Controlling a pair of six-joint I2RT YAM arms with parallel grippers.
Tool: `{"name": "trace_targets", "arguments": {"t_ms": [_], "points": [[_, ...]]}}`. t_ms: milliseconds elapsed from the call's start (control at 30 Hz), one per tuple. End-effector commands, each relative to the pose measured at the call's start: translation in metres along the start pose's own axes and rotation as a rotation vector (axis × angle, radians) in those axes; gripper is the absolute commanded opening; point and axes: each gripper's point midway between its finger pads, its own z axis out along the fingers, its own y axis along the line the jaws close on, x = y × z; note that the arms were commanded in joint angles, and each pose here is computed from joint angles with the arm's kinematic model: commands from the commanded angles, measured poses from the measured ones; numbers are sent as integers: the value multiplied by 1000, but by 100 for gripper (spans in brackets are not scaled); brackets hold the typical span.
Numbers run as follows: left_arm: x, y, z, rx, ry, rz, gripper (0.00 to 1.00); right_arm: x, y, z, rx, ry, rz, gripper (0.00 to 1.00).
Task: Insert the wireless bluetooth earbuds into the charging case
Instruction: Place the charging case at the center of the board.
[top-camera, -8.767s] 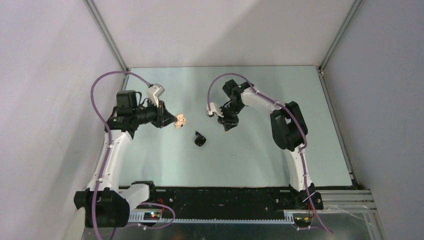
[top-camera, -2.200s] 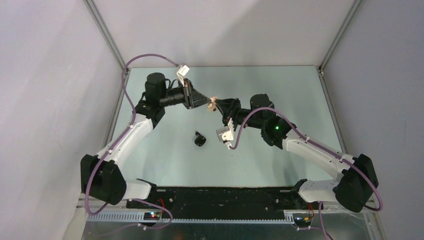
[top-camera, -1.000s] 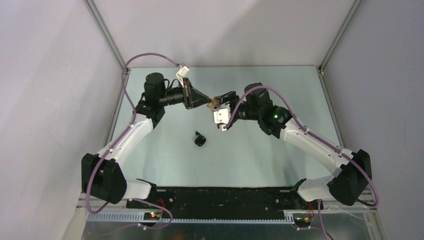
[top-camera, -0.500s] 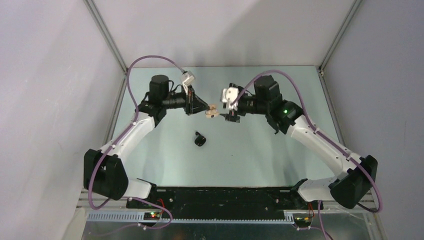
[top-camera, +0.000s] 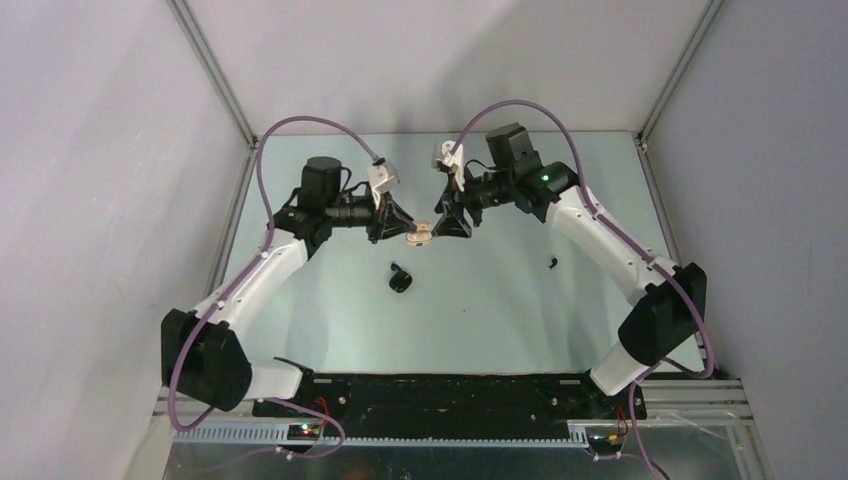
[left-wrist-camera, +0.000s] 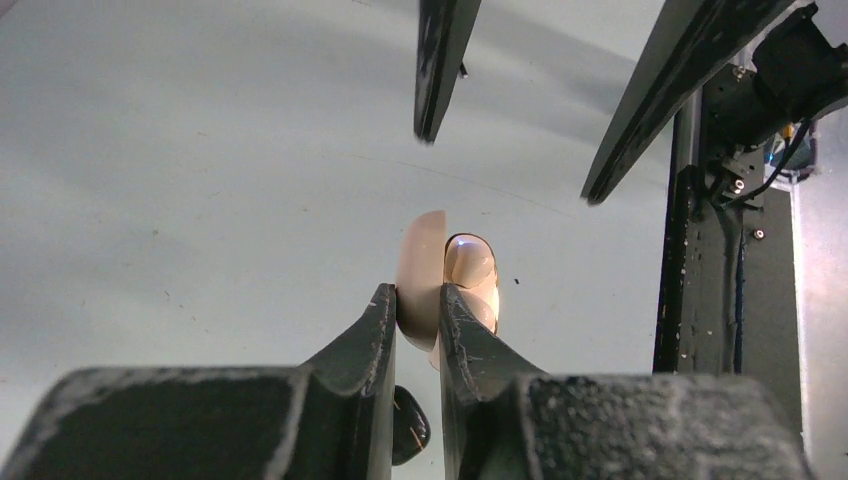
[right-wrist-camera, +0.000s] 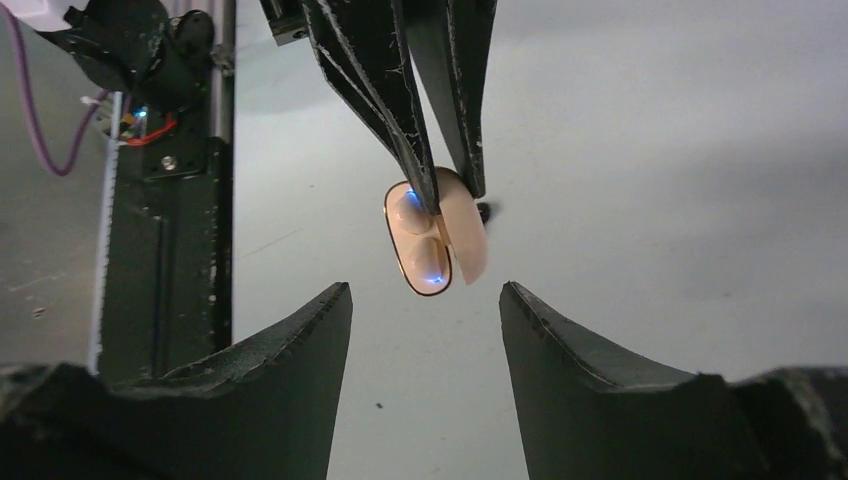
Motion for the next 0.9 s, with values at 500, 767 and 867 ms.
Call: {"name": "trace_targets", "arguments": {"t_ms": [500,767,867], "points": [[18,6,35,73,69,51,0,7,-28,-12,56,-34,226,59],[47,26,90,131,144,-142,0,35,-29,-63,182,-11,299,60],[51,39,112,126,138,-219,0,48,-21,-75,214,23,304,61]]}}
